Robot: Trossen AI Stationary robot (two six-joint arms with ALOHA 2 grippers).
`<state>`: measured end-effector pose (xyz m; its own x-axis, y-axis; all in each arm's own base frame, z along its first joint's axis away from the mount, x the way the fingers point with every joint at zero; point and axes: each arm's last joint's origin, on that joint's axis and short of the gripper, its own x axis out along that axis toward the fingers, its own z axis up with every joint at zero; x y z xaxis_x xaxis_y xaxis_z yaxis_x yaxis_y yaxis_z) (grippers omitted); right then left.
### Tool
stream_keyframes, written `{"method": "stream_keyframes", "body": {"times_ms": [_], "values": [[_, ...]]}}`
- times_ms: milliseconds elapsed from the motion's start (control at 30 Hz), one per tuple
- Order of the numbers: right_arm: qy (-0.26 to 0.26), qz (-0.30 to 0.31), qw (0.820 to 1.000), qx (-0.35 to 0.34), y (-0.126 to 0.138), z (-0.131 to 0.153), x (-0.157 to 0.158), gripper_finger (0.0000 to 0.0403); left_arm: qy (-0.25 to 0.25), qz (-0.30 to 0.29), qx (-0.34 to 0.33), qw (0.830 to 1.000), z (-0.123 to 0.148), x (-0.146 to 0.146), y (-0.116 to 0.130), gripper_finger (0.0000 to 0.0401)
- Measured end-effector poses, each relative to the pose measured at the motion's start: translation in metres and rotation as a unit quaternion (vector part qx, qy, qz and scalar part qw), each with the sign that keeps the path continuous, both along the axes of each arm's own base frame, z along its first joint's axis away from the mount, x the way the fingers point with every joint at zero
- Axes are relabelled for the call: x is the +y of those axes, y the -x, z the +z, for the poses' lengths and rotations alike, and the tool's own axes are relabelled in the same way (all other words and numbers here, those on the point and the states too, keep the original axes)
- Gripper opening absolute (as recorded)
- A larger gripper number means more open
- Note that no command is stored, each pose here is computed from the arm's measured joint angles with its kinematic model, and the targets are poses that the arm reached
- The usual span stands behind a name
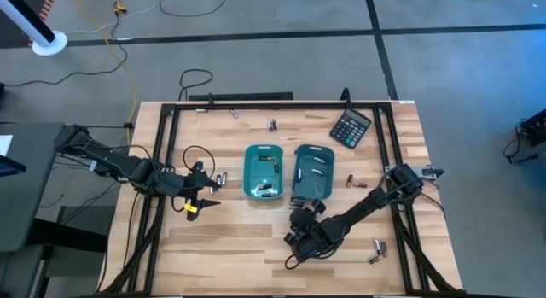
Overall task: Sort batteries
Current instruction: Put the silver battery into the blue bin
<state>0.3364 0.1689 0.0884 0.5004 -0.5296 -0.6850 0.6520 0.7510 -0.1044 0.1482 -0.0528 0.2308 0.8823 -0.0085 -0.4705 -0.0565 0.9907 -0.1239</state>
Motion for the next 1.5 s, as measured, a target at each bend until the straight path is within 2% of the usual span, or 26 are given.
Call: {"method": "stream_keyframes", "body": {"times_ms": [233, 433, 600, 767, 1133, 1333, 1500], "values": [[0.006, 0.026, 0.999, 0.037, -0.004, 0.018, 0.005, 0.0136, 0.001, 0.001, 0.0, 1.0, 0.0, 0.0, 0.0, 0.0261], [0.041, 0.09, 0.991, 0.088, -0.01, 0.037, 0.003, 0.0136, 0.001, 0.001, -0.001, 1.0, 0.0, 0.0, 0.0, 0.0261], [-0.001, 0.117, 0.984, 0.133, -0.022, 0.037, -0.016, 0.0136, 0.001, 0.001, -0.001, 1.0, 0.0, 0.0, 0.0, 0.0261], [-0.04, 0.117, 0.982, 0.14, -0.031, 0.045, -0.038, 0.0136, 0.008, 0.005, -0.001, 1.0, 0.0, 0.0, 0.0, 0.0261], [-0.071, 0.112, 0.987, 0.086, -0.022, 0.111, -0.066, 0.0136, 0.013, 0.007, -0.002, 1.0, 0.0, 0.0, 0.0, 0.0261], [-0.161, 0.127, 0.977, 0.064, -0.018, 0.139, -0.087, 0.0136, 0.011, 0.011, -0.002, 1.0, 0.0, 0.0, 0.0, 0.0261], [-0.182, 0.141, 0.971, 0.069, -0.006, 0.157, -0.094, 0.0136, 0.004, 0.009, -0.003, 1.0, 0.0, 0.0, 0.0, 0.0261]]}}
